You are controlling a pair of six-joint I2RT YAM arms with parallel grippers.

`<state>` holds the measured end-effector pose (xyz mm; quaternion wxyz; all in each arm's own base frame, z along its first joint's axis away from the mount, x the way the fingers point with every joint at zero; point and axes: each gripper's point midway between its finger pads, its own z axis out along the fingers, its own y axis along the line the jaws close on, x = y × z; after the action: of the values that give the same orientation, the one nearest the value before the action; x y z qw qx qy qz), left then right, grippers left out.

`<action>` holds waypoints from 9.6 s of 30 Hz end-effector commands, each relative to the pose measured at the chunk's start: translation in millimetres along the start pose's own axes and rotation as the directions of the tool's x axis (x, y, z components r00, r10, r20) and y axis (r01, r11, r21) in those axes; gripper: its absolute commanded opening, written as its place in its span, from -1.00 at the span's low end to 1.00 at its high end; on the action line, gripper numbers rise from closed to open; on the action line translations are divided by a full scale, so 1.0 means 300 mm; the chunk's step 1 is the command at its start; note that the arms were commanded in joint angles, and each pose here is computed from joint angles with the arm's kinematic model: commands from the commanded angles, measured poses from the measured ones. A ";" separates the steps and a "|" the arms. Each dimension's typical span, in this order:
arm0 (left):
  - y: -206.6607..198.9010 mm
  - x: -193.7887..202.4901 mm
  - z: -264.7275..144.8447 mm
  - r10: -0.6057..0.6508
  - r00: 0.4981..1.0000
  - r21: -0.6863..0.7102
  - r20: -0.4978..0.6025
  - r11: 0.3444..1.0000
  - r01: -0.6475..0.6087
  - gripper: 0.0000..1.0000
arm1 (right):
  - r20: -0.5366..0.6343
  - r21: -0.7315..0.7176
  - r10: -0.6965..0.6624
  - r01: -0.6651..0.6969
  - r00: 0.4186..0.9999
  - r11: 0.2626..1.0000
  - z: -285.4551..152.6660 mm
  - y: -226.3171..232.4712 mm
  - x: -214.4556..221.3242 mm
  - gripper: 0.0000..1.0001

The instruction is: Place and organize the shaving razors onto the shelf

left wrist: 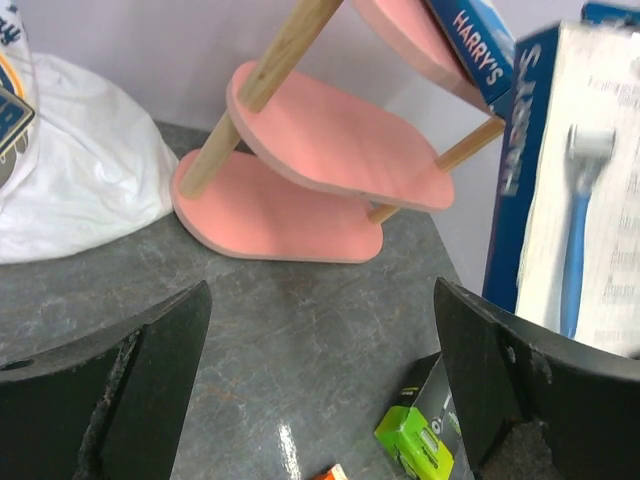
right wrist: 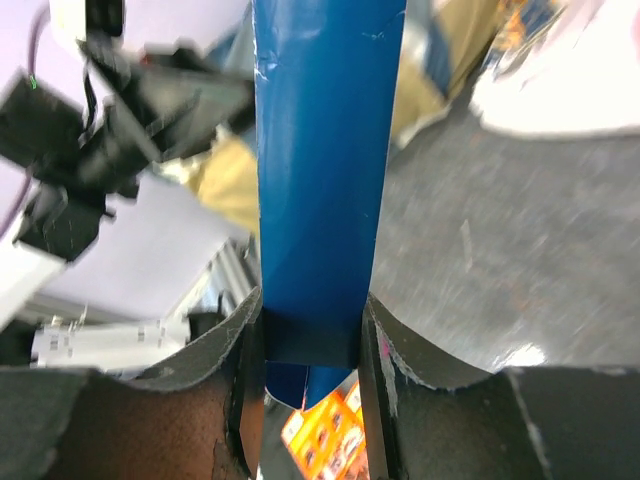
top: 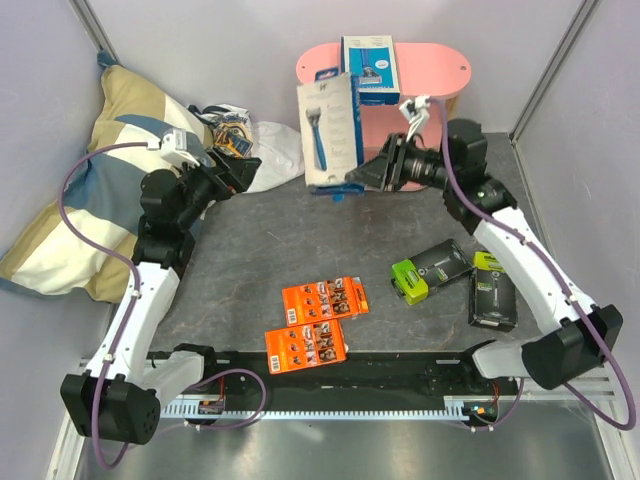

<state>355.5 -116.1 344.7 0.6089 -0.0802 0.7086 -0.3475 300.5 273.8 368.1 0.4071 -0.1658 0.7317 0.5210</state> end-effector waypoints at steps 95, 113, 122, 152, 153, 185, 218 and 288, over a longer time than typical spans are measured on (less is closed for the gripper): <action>-0.099 0.031 0.439 0.029 0.962 0.190 -0.272 0.982 0.024 0.99 | 0.207 0.017 0.286 -0.296 0.936 0.955 -0.364 -0.596 -0.633 0.81; -0.068 0.044 0.436 0.044 0.960 0.156 -0.275 0.988 0.000 0.99 | 0.387 0.201 0.182 -0.275 0.904 0.940 -0.528 -0.620 -0.746 0.70; -0.091 0.008 0.458 0.054 0.964 0.173 -0.259 0.985 -0.009 0.99 | 0.419 0.161 0.161 -0.247 0.894 0.955 -0.465 -0.661 -0.877 0.37; -0.160 -0.039 0.442 0.082 0.969 0.215 -0.233 0.976 -0.031 0.99 | 0.412 0.123 0.218 -0.291 0.885 0.949 -0.230 -0.842 -0.834 0.36; -0.154 -0.034 0.442 0.082 0.969 0.210 -0.235 0.977 -0.031 0.99 | 0.424 0.134 0.210 -0.290 0.881 0.947 -0.246 -0.848 -0.841 0.36; 0.083 0.600 0.126 -0.047 0.840 -0.034 -0.540 0.999 0.034 0.99 | 0.120 0.511 0.152 -0.192 0.981 0.838 -0.254 -0.618 0.149 0.59; 0.151 1.128 -0.213 -0.253 0.654 -0.321 -0.713 0.947 0.016 0.91 | -0.378 0.485 0.377 -0.166 0.846 0.859 0.074 -0.589 1.068 0.40; -0.031 0.711 -0.006 -0.153 0.892 0.197 -0.424 0.946 0.256 0.99 | -0.042 -0.090 0.293 -0.295 0.955 0.951 0.074 -0.178 0.617 -0.63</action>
<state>292.8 -211.0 114.4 0.3507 -0.0369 0.8499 -0.3914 248.1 297.5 150.7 0.2958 -0.0331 0.7756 0.5567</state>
